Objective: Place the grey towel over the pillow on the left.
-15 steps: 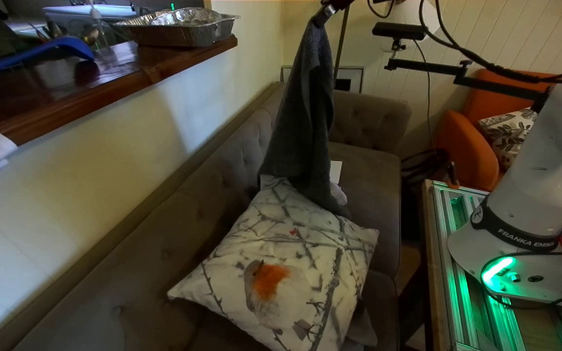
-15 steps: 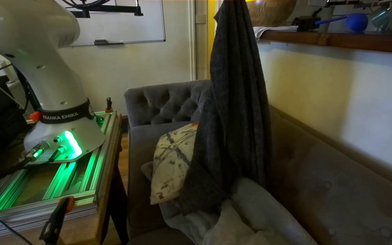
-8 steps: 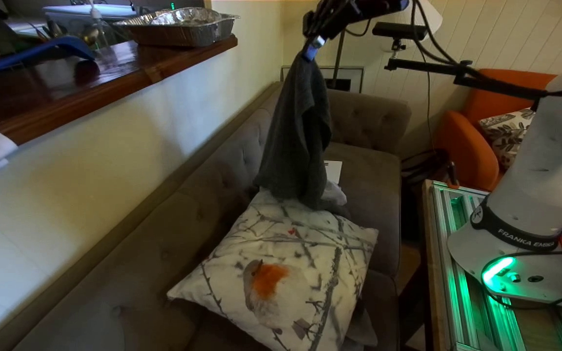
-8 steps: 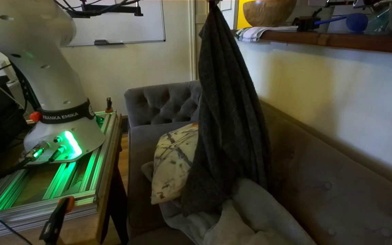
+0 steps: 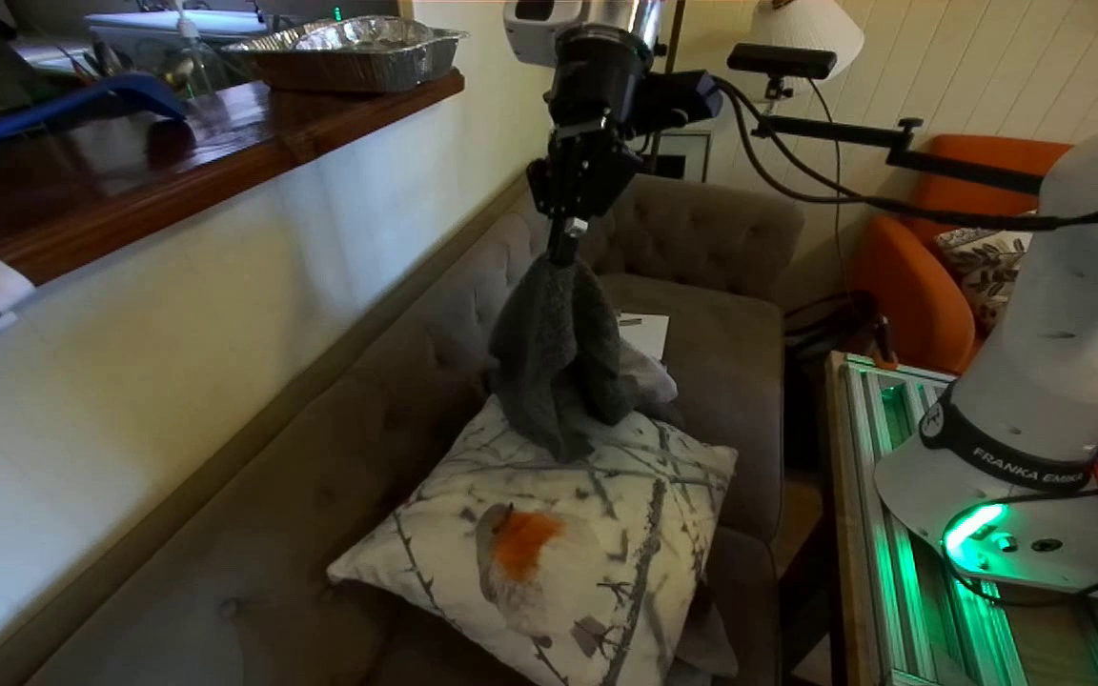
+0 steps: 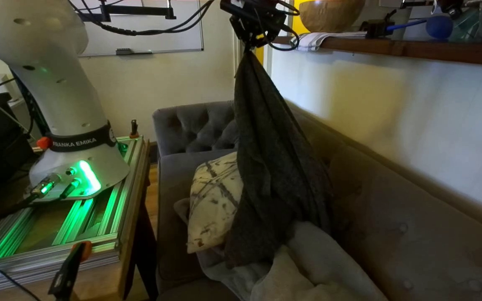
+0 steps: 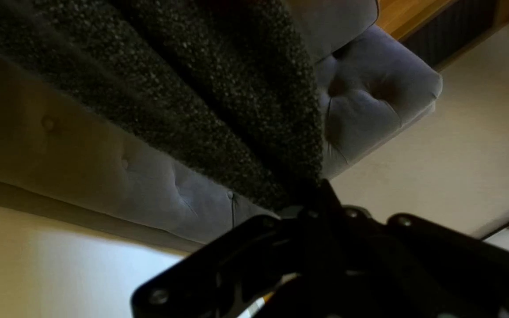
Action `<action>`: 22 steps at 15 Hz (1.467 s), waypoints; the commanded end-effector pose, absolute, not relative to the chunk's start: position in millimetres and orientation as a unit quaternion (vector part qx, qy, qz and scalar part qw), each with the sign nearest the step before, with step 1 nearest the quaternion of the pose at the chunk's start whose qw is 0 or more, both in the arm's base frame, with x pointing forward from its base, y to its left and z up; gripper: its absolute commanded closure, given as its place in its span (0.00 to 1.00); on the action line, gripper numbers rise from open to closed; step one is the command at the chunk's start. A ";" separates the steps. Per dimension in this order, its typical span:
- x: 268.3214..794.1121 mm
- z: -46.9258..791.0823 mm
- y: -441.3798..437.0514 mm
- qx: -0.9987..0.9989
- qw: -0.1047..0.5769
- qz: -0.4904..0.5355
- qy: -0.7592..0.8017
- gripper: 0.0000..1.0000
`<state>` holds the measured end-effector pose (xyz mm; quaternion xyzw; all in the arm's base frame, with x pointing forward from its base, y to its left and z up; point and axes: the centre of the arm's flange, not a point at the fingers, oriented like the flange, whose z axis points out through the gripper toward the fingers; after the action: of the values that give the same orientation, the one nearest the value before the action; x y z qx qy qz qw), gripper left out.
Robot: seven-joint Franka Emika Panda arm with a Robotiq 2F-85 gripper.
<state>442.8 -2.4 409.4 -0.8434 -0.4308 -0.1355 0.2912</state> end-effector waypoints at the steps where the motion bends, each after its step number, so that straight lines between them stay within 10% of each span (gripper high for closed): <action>1: 442.1 412.8 -7.0 -0.845 0.290 -0.140 -0.428 0.98; 17: 555.5 369.0 153.8 -0.668 0.323 -0.081 -0.666 1.00; 18: 557.4 361.8 156.9 -0.653 0.332 -0.073 -0.677 0.73; 22: 549.9 368.9 145.6 -0.622 0.339 -0.063 -0.703 0.53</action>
<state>541.4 157.0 350.8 -0.6424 -0.6831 -0.0700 0.3403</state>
